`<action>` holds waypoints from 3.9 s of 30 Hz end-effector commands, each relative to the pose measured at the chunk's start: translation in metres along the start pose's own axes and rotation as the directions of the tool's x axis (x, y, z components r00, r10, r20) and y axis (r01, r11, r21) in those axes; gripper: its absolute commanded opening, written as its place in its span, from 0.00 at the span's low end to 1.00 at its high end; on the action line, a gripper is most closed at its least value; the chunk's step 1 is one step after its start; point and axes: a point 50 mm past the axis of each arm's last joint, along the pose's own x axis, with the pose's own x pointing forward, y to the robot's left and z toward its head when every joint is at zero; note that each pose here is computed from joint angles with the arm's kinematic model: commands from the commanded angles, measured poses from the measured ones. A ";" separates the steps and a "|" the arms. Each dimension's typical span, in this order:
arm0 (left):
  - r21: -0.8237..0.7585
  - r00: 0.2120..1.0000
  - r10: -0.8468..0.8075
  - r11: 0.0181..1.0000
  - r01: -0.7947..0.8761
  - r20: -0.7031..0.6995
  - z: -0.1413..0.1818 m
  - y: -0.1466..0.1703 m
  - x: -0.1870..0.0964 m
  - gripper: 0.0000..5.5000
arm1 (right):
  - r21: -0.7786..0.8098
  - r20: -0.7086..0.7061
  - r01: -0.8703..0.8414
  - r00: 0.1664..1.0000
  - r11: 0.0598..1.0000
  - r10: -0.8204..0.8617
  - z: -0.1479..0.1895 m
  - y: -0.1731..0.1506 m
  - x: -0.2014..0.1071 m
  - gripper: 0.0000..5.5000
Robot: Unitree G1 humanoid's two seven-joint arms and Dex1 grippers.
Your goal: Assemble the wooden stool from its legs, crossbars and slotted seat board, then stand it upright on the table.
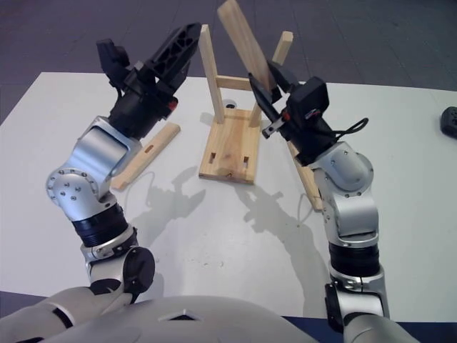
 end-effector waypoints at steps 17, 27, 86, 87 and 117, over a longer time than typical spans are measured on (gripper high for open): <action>0.005 0.997 -0.009 1.000 0.010 -0.081 -0.014 -0.006 0.013 0.63 | 0.116 -0.021 -0.107 0.994 0.988 0.110 -0.008 0.028 -0.001 0.24; 0.046 0.996 0.026 0.999 -0.022 -0.083 -0.012 0.000 0.010 0.34 | 0.114 -0.033 -0.106 0.993 0.988 0.110 -0.010 0.029 -0.001 0.24; 0.723 0.907 0.414 0.606 -0.331 0.069 0.048 0.157 -0.107 0.08 | 0.150 -0.152 0.074 0.987 0.986 -0.051 -0.030 0.009 -0.018 0.98; 0.723 0.905 0.419 0.604 -0.335 0.070 0.048 0.158 -0.108 0.08 | 0.150 -0.152 0.073 0.987 0.986 -0.050 -0.030 0.009 -0.017 0.98; 0.711 0.755 0.650 0.490 -0.504 0.086 -0.031 0.181 -0.164 0.08 | 0.124 -0.123 0.082 0.990 0.989 -0.067 -0.024 0.004 -0.012 0.98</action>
